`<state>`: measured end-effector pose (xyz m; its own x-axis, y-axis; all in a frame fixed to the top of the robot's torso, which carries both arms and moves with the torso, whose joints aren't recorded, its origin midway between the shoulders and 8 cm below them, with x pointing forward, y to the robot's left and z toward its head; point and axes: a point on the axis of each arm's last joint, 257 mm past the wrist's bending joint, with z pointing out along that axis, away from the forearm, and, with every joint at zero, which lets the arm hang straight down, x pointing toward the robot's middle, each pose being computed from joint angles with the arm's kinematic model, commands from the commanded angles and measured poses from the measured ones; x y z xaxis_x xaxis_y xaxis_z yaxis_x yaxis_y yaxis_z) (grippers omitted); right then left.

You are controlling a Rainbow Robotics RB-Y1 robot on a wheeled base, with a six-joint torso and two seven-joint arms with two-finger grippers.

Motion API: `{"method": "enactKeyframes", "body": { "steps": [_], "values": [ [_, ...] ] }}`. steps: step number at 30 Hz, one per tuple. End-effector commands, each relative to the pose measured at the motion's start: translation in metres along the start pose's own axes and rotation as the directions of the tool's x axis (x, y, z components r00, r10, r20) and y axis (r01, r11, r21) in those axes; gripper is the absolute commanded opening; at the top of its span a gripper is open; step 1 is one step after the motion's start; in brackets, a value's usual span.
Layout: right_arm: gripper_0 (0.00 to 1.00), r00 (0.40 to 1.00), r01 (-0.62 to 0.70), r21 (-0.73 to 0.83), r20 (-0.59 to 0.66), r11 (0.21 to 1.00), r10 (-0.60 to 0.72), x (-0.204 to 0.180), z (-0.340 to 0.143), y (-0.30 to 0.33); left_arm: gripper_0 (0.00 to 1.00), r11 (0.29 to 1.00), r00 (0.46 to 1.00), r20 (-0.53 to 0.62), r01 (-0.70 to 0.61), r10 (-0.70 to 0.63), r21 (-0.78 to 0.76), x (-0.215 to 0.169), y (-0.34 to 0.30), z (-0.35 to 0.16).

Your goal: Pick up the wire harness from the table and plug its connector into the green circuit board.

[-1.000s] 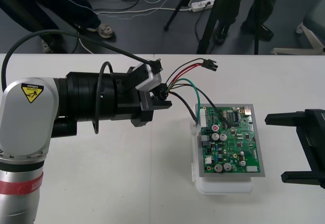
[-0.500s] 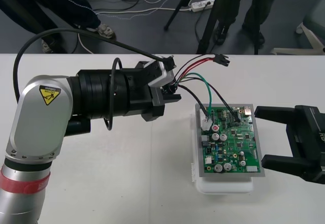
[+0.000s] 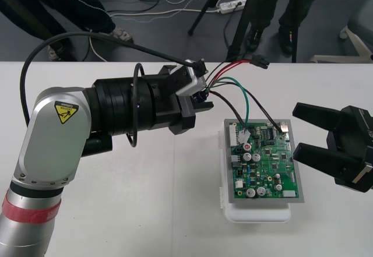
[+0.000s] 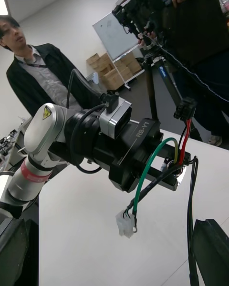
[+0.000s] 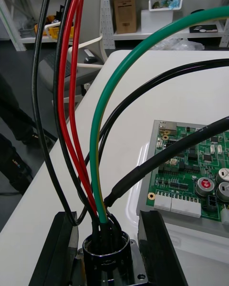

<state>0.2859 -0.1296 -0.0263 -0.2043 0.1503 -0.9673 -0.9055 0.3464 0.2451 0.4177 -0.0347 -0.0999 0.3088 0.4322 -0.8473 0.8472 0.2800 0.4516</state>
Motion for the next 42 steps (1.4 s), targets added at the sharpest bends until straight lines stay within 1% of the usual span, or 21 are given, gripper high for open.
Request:
{"method": "enactKeyframes", "body": {
  "steps": [1, 10, 16, 21, 26, 31, 42],
  "values": [
    [1.00, 1.000, -0.007, 0.065, 0.027, 0.998, 0.005, -0.012, 0.001, -0.001, 0.00, 0.998, 0.999, 0.041, -0.026, 0.028, -0.052, -0.025, 0.019, 0.001],
    [1.00, 0.996, -0.017, 0.147, 0.088, 0.989, 0.004, -0.027, 0.001, -0.018, 0.00, 0.998, 0.998, 0.031, -0.044, 0.046, -0.049, -0.023, 0.015, 0.004],
    [1.00, 0.995, 0.007, 0.195, 0.100, 0.981, -0.026, -0.034, 0.003, -0.024, 0.00, 0.997, 0.998, 0.036, -0.047, 0.049, -0.057, -0.025, 0.018, 0.004],
    [1.00, 0.990, -0.044, 0.208, 0.140, 0.977, 0.015, -0.041, 0.005, -0.026, 0.00, 0.997, 0.998, 0.026, -0.054, 0.055, -0.063, -0.023, 0.019, 0.005],
    [1.00, 0.975, -0.090, 0.233, 0.220, 0.968, 0.037, -0.048, 0.018, -0.027, 0.00, 0.995, 0.997, 0.018, -0.070, 0.071, -0.070, -0.025, 0.023, 0.006],
    [1.00, 0.973, -0.060, 0.270, 0.231, 0.961, -0.004, -0.048, 0.024, -0.032, 0.00, 0.994, 0.997, 0.013, -0.075, 0.076, -0.074, -0.024, 0.024, 0.006],
    [1.00, 0.965, -0.071, 0.243, 0.261, 0.967, 0.005, -0.054, 0.033, -0.027, 0.00, 0.993, 0.995, 0.022, -0.092, 0.094, -0.077, -0.032, 0.027, 0.007]
  ]
}}
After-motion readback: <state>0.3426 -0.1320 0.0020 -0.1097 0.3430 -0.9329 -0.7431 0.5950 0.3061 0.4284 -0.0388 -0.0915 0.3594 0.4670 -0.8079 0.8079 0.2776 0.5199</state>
